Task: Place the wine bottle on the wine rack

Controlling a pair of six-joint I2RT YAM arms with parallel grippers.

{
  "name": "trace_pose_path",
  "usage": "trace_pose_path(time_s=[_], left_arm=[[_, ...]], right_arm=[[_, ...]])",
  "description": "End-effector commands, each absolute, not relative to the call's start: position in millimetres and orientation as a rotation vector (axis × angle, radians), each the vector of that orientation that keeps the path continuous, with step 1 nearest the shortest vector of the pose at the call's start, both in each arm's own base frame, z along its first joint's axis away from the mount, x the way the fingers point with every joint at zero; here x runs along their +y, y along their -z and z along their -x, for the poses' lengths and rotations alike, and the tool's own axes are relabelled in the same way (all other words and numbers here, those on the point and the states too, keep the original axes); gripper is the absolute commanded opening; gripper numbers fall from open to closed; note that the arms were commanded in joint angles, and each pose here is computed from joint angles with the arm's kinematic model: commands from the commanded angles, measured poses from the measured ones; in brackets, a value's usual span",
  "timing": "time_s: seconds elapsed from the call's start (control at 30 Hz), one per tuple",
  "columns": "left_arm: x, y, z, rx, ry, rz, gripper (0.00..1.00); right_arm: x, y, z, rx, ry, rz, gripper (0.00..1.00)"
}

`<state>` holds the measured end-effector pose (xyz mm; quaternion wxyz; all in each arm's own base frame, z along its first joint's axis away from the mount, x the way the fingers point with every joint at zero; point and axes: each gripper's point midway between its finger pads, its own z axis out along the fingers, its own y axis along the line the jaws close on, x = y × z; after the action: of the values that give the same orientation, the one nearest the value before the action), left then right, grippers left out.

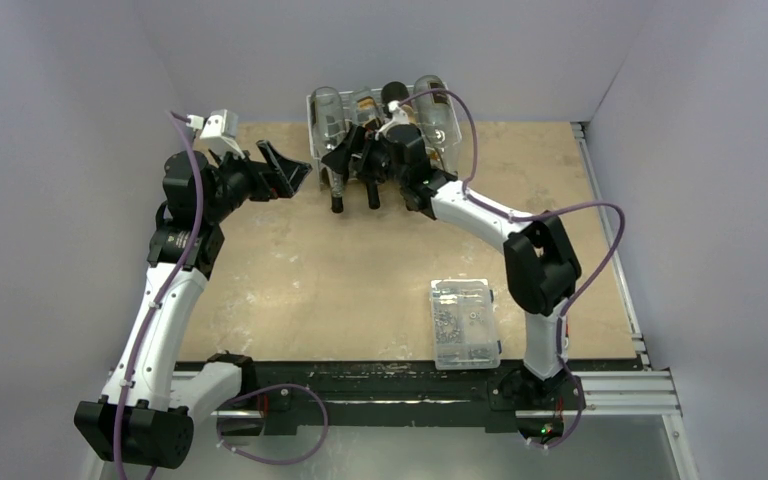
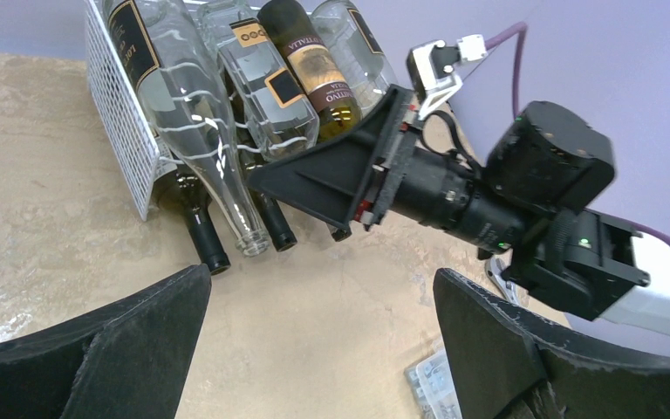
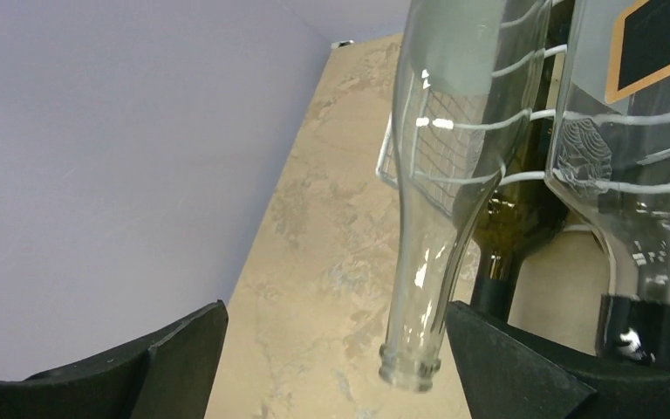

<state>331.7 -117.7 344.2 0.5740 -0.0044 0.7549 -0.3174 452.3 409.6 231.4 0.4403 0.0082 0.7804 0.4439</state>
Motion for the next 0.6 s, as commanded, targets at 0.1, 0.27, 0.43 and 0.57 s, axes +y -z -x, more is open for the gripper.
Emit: trace_pose_path(time_s=[0.1,0.27,0.43,0.57], left_arm=[[-116,-357,-335,1.72,0.735,-0.008,1.0],[-117,-358,-333,1.714,0.723,-0.025,1.0],[-124,-358,-329,1.693,0.708,-0.064,1.0],[-137,-357,-320,1.682,0.655,-0.136,1.0]], right_arm=[[364,-272,-397,1.926,-0.966,0.192,0.99],[302,-292,-358,1.89,-0.747,0.267,0.99],[241,-306,-314,1.841,-0.634,0.226,0.99],[193,-313,-284,1.772,-0.546,0.153,0.99]])
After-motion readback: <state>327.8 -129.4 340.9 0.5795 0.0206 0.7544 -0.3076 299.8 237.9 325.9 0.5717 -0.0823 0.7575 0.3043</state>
